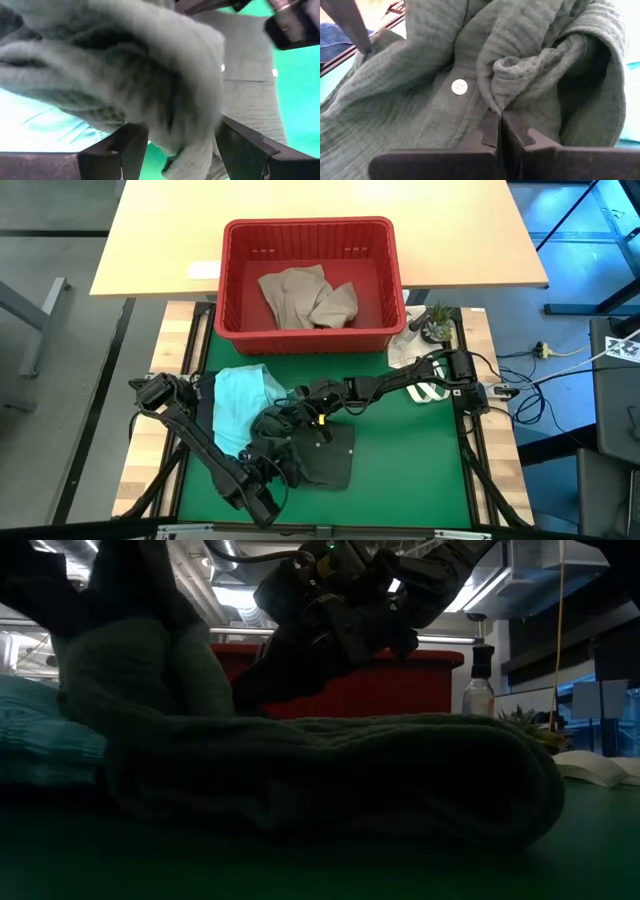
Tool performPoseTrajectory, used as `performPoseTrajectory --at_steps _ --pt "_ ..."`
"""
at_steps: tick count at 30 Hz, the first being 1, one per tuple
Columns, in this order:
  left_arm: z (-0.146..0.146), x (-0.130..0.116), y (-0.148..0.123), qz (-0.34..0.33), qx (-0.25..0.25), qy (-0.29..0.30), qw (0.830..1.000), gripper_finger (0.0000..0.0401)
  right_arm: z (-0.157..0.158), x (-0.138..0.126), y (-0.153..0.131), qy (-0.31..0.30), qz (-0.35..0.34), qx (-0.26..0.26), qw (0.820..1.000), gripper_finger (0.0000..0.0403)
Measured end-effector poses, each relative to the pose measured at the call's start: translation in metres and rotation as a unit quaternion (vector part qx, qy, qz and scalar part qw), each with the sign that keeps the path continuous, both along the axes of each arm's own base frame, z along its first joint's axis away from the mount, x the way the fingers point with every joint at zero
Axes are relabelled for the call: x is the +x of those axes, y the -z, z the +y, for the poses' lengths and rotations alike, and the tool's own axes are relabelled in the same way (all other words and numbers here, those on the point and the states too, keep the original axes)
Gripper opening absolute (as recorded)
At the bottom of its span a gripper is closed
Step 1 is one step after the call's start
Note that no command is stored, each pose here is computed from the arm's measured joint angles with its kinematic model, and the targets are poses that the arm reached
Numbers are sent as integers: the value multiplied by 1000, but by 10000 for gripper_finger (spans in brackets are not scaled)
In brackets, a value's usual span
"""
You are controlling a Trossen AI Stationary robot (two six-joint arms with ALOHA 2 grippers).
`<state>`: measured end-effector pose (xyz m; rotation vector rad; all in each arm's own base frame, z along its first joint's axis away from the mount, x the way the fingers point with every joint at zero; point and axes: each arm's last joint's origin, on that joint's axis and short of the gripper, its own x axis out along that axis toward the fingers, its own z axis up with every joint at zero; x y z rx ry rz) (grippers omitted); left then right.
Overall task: Fold Laundry from Bin
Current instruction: Stack the folded green polo shirt on top of the folded blue shorts
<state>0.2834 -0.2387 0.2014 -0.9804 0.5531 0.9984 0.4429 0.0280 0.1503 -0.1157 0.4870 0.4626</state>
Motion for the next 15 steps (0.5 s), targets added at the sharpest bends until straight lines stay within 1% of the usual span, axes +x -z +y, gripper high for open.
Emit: performPoseTrajectory --at_steps 3,9,15 --pt "5 4 1 12 -13 -8 1000 218 0 0 0 0 0 0 1000 5" --pt "18 14 1 26 -10 -14 1000 218 0 0 0 0 0 0 1000 5" --pt "27 20 2 43 -27 -24 998 218 0 0 0 0 0 0 1000 5"
